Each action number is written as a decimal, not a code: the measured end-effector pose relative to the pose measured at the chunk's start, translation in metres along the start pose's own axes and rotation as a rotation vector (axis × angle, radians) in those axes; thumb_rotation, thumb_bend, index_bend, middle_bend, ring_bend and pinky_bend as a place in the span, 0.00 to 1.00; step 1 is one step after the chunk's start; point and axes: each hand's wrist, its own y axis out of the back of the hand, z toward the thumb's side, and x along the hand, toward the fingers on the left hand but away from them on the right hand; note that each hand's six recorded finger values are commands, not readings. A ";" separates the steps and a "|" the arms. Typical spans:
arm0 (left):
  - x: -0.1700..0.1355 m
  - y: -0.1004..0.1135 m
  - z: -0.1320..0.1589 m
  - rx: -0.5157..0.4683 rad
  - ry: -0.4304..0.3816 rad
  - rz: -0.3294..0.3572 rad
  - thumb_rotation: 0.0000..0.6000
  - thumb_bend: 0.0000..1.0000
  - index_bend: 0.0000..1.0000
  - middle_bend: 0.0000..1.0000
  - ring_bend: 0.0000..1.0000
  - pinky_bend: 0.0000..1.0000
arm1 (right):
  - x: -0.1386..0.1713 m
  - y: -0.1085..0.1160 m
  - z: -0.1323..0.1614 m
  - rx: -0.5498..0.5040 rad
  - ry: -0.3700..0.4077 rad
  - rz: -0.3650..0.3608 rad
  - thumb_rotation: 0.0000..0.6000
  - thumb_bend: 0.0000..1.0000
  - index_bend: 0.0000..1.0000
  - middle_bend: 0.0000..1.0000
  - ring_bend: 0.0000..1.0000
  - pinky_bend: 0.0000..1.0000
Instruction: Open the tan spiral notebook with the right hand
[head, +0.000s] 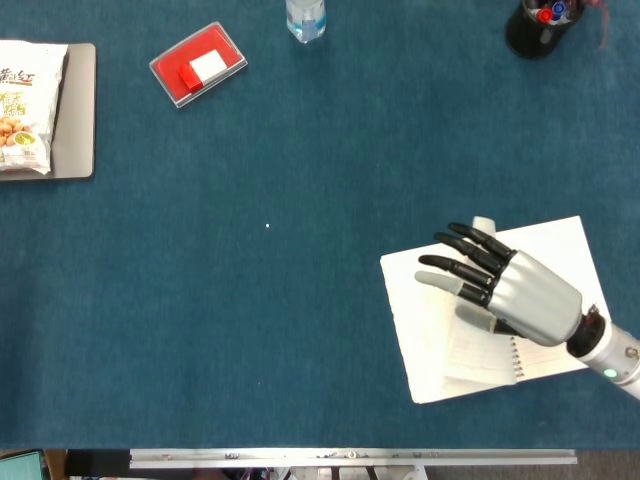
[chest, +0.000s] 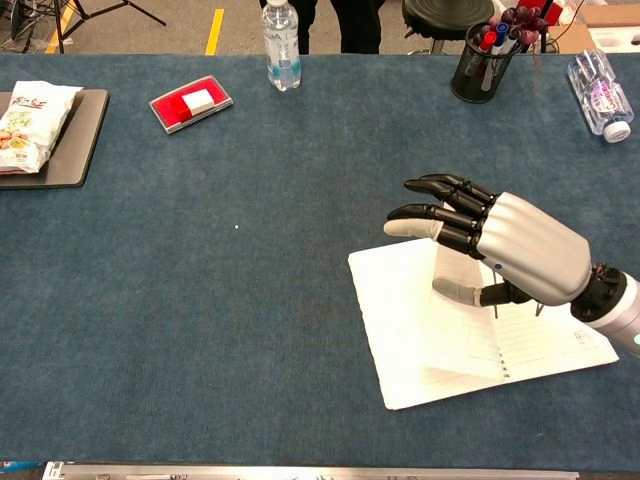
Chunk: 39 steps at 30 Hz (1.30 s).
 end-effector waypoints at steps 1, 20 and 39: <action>0.000 0.000 0.000 -0.001 0.000 0.000 1.00 0.11 0.47 0.44 0.32 0.46 | -0.001 -0.001 0.001 -0.006 0.001 -0.003 1.00 0.28 0.18 0.22 0.05 0.10; -0.001 0.001 0.000 -0.001 0.002 -0.005 1.00 0.11 0.48 0.44 0.32 0.46 | -0.009 -0.009 0.000 -0.037 -0.013 -0.031 1.00 0.27 0.18 0.22 0.05 0.10; 0.000 0.000 0.005 -0.006 -0.015 0.005 1.00 0.11 0.48 0.44 0.32 0.46 | 0.036 0.063 -0.027 0.348 -0.195 0.117 1.00 0.27 0.18 0.22 0.05 0.10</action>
